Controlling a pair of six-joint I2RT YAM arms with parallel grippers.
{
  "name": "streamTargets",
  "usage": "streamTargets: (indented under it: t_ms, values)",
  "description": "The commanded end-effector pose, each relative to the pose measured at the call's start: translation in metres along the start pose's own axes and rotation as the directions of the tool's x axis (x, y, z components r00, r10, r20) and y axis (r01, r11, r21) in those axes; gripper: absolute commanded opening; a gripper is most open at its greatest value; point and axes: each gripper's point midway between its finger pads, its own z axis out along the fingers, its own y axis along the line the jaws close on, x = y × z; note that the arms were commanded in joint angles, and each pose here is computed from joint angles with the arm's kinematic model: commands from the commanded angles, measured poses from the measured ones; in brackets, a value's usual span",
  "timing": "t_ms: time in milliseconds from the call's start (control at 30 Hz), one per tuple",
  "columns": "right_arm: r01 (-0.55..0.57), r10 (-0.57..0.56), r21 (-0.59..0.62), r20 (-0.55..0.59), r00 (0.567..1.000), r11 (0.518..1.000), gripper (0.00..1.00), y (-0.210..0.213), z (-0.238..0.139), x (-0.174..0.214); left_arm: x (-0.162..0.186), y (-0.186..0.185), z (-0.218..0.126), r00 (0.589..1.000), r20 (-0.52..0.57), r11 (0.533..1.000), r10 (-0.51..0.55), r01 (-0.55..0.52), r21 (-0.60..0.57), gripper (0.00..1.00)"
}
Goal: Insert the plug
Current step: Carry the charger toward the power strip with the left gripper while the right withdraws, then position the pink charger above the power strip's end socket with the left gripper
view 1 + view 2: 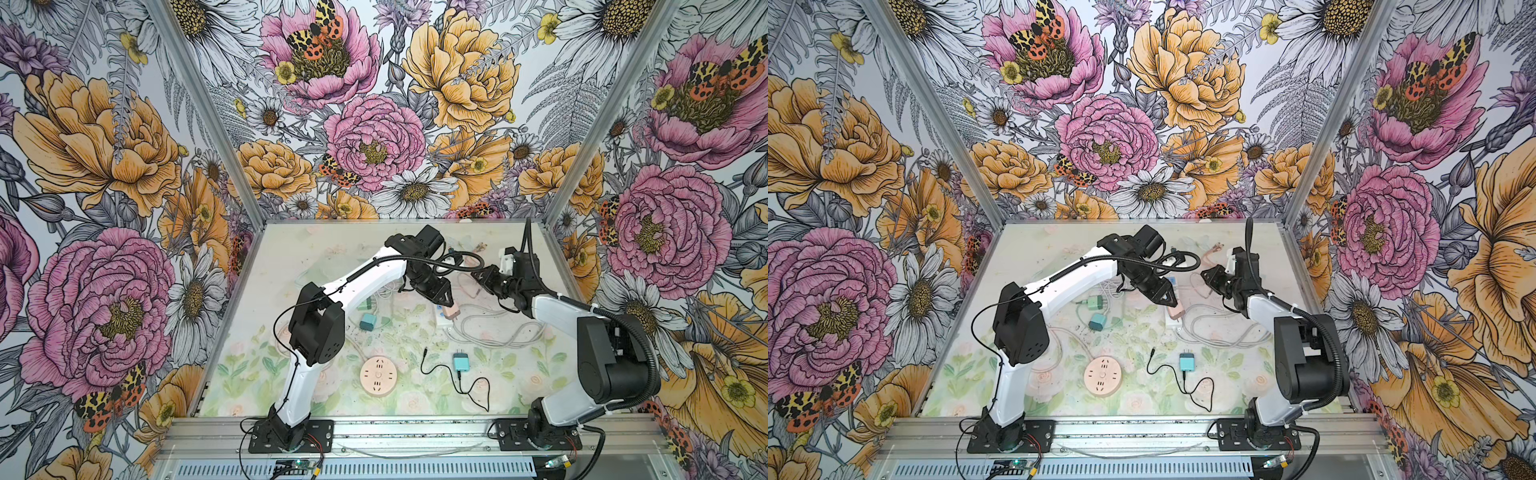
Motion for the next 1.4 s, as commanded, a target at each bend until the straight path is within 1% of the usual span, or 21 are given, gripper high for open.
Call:
streamTargets:
  t_ms: [0,100,233,300,400,500,567,667,800,833,1000,1133,1200,1367]
  values:
    - [0.026,-0.021,-0.048,0.096,0.995,0.999,0.19,0.023,0.004,-0.030,-0.004,0.018,0.003,1.000,-0.017,0.994,0.011,-0.013,-0.107,0.00]
    - [0.035,-0.028,-0.058,0.130,0.991,0.998,0.18,0.031,0.004,-0.039,-0.008,0.027,0.008,1.000,-0.020,0.987,0.005,-0.008,-0.163,0.00]
    - [0.047,-0.038,-0.059,0.143,0.989,0.997,0.16,0.037,0.006,-0.047,-0.009,0.029,0.012,0.998,-0.049,0.980,0.036,-0.044,-0.192,0.00]
    - [0.047,-0.039,-0.049,0.159,0.987,0.998,0.15,0.037,0.005,-0.050,-0.009,0.040,0.013,0.997,-0.066,0.968,0.026,-0.042,-0.249,0.00]
    - [0.042,-0.035,-0.032,0.193,0.981,0.999,0.14,0.037,-0.001,-0.057,-0.013,0.059,0.013,0.998,-0.044,0.952,-0.053,0.037,-0.303,0.00]
    - [0.036,-0.029,-0.027,0.225,0.974,0.999,0.14,0.040,-0.008,-0.062,-0.021,0.086,0.007,0.990,0.014,0.901,-0.140,0.134,-0.414,0.00]
    - [0.036,-0.029,-0.024,0.237,0.971,0.999,0.14,0.043,-0.012,-0.061,-0.032,0.092,0.001,0.979,0.075,0.876,-0.187,0.201,-0.437,0.00]
    - [0.042,-0.034,-0.026,0.252,0.967,0.999,0.14,0.048,-0.015,-0.058,-0.046,0.099,-0.005,0.964,0.152,0.834,-0.218,0.265,-0.484,0.00]
    - [0.043,-0.031,-0.045,0.252,0.967,0.998,0.13,0.051,-0.013,-0.054,-0.061,0.100,0.004,0.953,0.197,0.824,-0.229,0.298,-0.482,0.00]
    - [0.039,-0.026,-0.048,0.248,0.968,0.998,0.13,0.050,-0.011,-0.053,-0.064,0.101,0.005,0.948,0.214,0.816,-0.236,0.313,-0.487,0.00]
    - [0.025,-0.010,-0.056,0.251,0.968,0.998,0.13,0.045,-0.007,-0.046,-0.069,0.120,-0.001,0.900,0.306,0.741,-0.309,0.430,-0.515,0.00]
    - [0.022,-0.010,-0.041,0.259,0.966,0.999,0.13,0.041,-0.006,-0.042,-0.073,0.127,-0.008,0.866,0.367,0.696,-0.339,0.493,-0.522,0.00]
    - [0.022,-0.013,-0.031,0.270,0.963,0.999,0.12,0.040,-0.008,-0.040,-0.074,0.128,-0.007,0.852,0.388,0.683,-0.353,0.518,-0.516,0.00]
    - [0.033,-0.026,-0.024,0.265,0.964,0.999,0.12,0.037,-0.007,-0.036,-0.080,0.129,-0.001,0.839,0.403,0.684,-0.366,0.536,-0.495,0.00]
